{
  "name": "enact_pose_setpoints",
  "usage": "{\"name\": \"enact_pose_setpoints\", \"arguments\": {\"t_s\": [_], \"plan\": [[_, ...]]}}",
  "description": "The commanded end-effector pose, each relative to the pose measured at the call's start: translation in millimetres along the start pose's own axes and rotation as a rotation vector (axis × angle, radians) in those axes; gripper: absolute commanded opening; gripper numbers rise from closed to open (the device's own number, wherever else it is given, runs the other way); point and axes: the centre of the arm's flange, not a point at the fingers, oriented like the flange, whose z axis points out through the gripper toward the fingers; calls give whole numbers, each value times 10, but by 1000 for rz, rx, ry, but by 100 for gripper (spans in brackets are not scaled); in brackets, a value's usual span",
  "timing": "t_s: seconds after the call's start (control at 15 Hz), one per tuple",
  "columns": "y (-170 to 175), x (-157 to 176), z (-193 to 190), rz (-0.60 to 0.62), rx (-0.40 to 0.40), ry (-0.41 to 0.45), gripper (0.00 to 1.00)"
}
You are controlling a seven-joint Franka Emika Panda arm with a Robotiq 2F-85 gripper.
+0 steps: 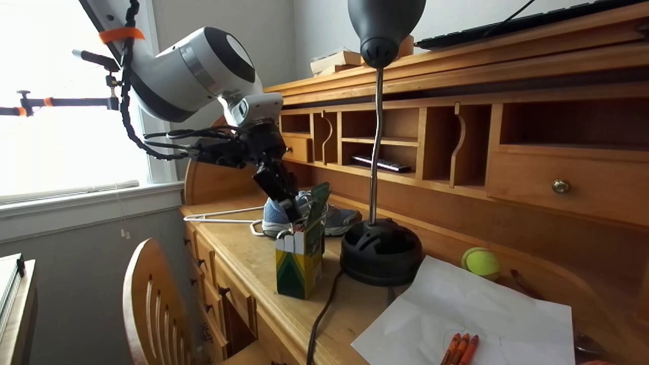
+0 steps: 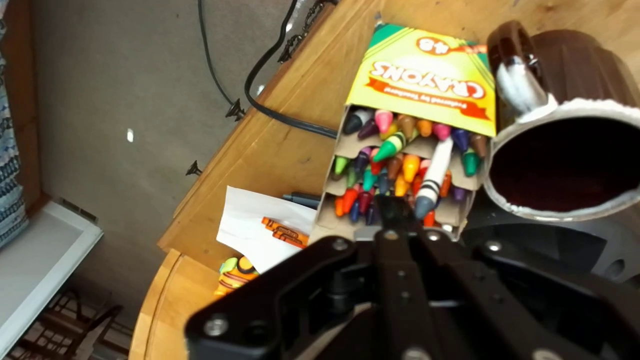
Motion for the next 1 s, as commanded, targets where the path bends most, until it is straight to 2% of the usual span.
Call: {"name": "enact_pose_setpoints", "arguments": {"t_s": [0.0, 0.53, 0.93], "plan": [[3, 3, -107, 5, 21, 15, 0], [57, 21, -299, 24, 33, 21, 0], [142, -30, -356, 100, 36, -45, 0]]}}
